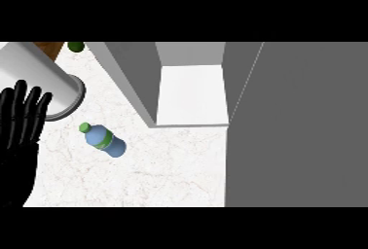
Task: Pick up the bottled water, place it into the cabinet and close the cabinet
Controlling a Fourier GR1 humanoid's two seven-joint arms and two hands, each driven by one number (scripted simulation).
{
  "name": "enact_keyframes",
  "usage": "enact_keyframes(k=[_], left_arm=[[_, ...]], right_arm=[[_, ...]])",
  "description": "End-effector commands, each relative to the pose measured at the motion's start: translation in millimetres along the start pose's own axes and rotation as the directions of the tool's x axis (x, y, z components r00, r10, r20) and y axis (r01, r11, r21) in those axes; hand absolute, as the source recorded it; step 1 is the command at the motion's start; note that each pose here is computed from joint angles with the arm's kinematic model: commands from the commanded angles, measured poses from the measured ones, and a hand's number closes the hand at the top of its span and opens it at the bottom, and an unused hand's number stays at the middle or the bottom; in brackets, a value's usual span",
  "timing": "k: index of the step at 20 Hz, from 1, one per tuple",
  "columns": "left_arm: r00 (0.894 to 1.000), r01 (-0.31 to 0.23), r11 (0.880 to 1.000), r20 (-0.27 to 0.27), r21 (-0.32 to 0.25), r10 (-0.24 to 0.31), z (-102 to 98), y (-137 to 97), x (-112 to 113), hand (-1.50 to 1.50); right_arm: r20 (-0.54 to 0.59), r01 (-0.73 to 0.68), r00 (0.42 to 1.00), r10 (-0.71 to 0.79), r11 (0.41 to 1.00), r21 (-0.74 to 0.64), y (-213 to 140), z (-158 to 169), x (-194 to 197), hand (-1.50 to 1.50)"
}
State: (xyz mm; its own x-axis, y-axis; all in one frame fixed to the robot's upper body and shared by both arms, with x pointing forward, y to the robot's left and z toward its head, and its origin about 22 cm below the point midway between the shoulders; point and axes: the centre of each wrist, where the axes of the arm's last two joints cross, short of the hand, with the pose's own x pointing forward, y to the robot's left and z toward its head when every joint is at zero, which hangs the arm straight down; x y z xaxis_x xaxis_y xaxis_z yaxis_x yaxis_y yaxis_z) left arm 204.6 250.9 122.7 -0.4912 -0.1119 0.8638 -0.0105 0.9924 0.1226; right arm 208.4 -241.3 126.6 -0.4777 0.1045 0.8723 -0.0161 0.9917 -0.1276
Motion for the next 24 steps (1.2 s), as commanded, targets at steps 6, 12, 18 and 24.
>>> enact_keyframes(k=[6, 12, 18, 24], left_arm=[[0.996, -0.082, 0.992, -0.02, 0.093, 0.084, -15.0, 36.0, 30.4, -1.5], [0.909, -0.311, 0.925, -0.216, 0.217, 0.357, 12.5, 31.0, 26.3, -1.5], [0.906, -0.318, 0.921, -0.215, 0.227, 0.366, 41.6, 39.4, 56.1, -1.5], [0.907, -0.312, 0.916, -0.21, 0.25, 0.366, 43.6, 27.9, 55.8, -1.5]], right_arm=[[-0.081, -0.028, 0.996, 0.028, 1.0, 0.006, -4.9, 45.6, 20.1, -1.5], [-0.151, 0.186, 0.974, -0.169, 0.977, 0.105, -4.1, 64.3, 42.5, -1.5], [-0.156, 0.166, 0.977, -0.148, 0.98, 0.111, -8.9, 85.1, 76.9, -1.5], [-0.168, 0.18, 0.972, -0.165, 0.98, 0.08, -8.7, 110.4, 74.1, -1.5]])
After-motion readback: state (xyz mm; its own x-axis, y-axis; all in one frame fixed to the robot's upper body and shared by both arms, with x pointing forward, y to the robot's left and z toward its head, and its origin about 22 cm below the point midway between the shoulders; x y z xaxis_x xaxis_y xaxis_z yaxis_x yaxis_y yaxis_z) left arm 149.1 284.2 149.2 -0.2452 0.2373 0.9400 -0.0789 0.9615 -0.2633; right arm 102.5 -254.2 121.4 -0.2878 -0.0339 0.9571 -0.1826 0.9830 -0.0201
